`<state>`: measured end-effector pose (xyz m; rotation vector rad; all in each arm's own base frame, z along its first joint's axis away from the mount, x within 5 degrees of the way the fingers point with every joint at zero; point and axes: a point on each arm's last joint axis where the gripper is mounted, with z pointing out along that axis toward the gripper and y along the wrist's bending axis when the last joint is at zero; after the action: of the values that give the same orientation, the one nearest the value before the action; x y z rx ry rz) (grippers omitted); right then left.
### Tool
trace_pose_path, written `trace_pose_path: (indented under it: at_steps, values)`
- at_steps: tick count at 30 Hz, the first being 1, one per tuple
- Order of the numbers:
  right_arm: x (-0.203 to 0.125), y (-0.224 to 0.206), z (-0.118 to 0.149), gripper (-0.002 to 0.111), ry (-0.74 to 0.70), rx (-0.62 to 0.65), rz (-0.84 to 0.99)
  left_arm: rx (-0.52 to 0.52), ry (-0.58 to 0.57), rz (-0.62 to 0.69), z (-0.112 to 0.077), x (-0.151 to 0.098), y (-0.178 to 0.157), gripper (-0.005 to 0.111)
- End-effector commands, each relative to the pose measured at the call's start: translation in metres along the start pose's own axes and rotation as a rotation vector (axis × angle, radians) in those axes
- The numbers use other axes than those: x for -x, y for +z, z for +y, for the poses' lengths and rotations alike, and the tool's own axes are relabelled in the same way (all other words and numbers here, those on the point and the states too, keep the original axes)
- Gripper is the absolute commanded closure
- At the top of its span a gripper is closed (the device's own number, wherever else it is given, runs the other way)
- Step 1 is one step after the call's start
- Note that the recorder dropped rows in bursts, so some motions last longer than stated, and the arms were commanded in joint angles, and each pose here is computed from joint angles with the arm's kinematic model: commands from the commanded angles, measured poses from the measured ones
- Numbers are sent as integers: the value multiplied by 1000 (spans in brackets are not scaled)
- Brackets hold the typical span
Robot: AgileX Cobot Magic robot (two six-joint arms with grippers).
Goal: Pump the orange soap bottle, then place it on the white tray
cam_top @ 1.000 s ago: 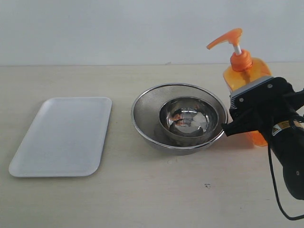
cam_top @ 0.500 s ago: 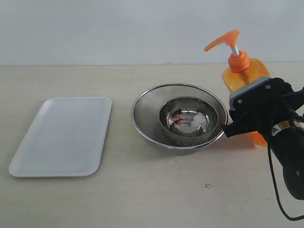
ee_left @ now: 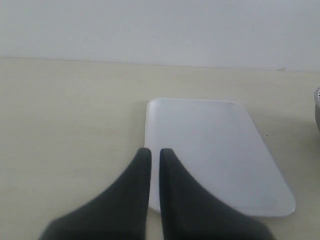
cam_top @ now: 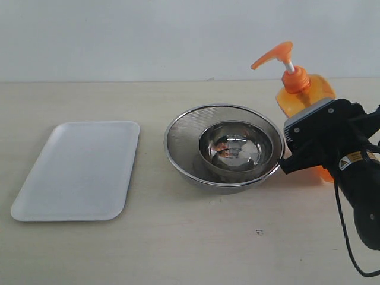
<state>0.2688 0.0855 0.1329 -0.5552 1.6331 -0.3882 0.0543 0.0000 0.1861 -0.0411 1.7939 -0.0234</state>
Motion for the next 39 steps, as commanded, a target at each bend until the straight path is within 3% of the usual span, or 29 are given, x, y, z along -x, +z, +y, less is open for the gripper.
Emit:
trace_pose_path:
  at_steps: [1, 4, 8, 11, 12, 14, 16, 18, 23, 30, 34, 39]
  values:
    - [1, 0, -1, 108, -18, -12, -10, 22, 115, -19, 2, 1, 0, 101]
    - [1, 0, -1, 108, -11, -12, -10, 29, 168, -48, 2, 4, 0, 101]
    - [1, 0, -1, 108, -7, -12, -10, 20, 133, -174, 1, 15, -1, 101]
    - [1, 0, -1, 108, -7, -12, -10, -23, -136, -210, -1, 18, -2, 101]
    - [1, 0, -1, 108, -7, -12, -10, -23, -138, -210, -1, 18, -2, 101]
    - [1, 0, -1, 108, -7, -12, -10, -44, -276, -250, -1, 22, -3, 101]
    - [1, 0, -1, 108, -2, -12, -10, -85, -543, -251, -1, 23, -3, 101]
    - [1, 0, -1, 108, 4, -12, -10, -113, -720, -252, -1, 23, -3, 101]
    - [1, 0, -1, 108, 8, -12, -10, -115, -742, -242, -2, 23, -3, 101]
    - [1, 0, -1, 108, 7, -10, -11, -212, -547, -336, -10, 93, -31, 101]
    - [1, 0, -1, 108, 9, -10, -11, -270, -418, -146, -23, 134, -13, 101]
    - [1, 0, -1, 108, 15, -9, -12, -443, -284, 48, -50, 163, 21, 101]
